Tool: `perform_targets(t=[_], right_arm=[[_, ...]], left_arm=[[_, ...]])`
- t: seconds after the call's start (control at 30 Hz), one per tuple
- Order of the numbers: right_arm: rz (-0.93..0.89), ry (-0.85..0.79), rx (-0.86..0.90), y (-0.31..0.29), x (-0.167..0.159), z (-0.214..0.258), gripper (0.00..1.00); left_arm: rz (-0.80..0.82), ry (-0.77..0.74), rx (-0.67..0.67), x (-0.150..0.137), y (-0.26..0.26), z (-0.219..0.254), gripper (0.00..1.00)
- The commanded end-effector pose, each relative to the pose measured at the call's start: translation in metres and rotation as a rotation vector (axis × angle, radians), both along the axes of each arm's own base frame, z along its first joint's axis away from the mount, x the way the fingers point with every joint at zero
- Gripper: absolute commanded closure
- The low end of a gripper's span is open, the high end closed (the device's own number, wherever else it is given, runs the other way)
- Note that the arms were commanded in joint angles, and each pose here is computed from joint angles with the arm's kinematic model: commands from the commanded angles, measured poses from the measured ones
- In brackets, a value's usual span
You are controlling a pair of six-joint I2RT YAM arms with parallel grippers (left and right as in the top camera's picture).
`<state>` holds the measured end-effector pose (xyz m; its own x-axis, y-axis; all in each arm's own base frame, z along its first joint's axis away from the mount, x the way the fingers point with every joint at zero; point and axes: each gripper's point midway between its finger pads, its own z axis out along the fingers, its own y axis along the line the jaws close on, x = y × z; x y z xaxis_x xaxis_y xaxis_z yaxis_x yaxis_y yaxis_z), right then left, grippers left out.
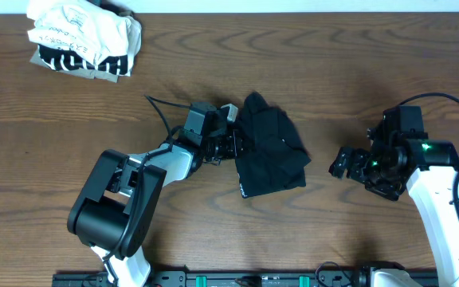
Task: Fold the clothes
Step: 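Grasp the folded black shirt's left side with the left gripper, then carry the shirt with the left gripper to the top-left clothes pile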
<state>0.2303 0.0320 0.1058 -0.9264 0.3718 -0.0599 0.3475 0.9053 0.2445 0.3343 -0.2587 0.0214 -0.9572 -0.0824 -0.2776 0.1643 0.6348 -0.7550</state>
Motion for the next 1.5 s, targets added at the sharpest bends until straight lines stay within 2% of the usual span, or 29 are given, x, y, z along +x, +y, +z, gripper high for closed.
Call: perform_targets(t=[0.0, 0.23, 0.37, 0.53, 0.7, 1.0, 1.3, 1.47], right_arm=[[0.035, -0.007, 0.005, 0.004, -0.002, 0.002, 0.01], [0.045, 0.015, 0.004, 0.004, -0.008, 0.001, 0.01], [0.05, 0.023, 0.002, 0.004, -0.01, 0.0, 0.01], [0.052, 0.021, -0.001, 0.003, -0.009, 0.0, 0.01], [0.052, 0.019, -0.001, 0.003, -0.009, 0.0, 0.01], [0.052, 0.024, -0.001, 0.003, -0.01, 0.0, 0.01], [0.051, 0.056, 0.0, 0.003, -0.018, -0.001, 0.01], [0.05, 0.044, 0.0, 0.003, -0.015, 0.0, 0.01]], left_arm=[[-0.03, -0.019, -0.011, 0.005, -0.008, 0.005, 0.88], [-0.056, -0.181, -0.056, 0.049, -0.024, 0.071, 0.91], [-0.04, -0.283, -0.073, 0.085, -0.022, 0.119, 0.91], [0.046, -0.429, -0.106, 0.137, 0.006, 0.188, 0.91], [0.184, -0.549, -0.093, 0.181, 0.059, 0.237, 0.92], [0.575, -0.758, 0.059, 0.242, 0.184, 0.305, 0.94], [0.952, -0.858, 0.165, 0.256, 0.31, 0.334, 0.93], [1.108, -0.842, 0.199, 0.258, 0.368, 0.324, 0.93]])
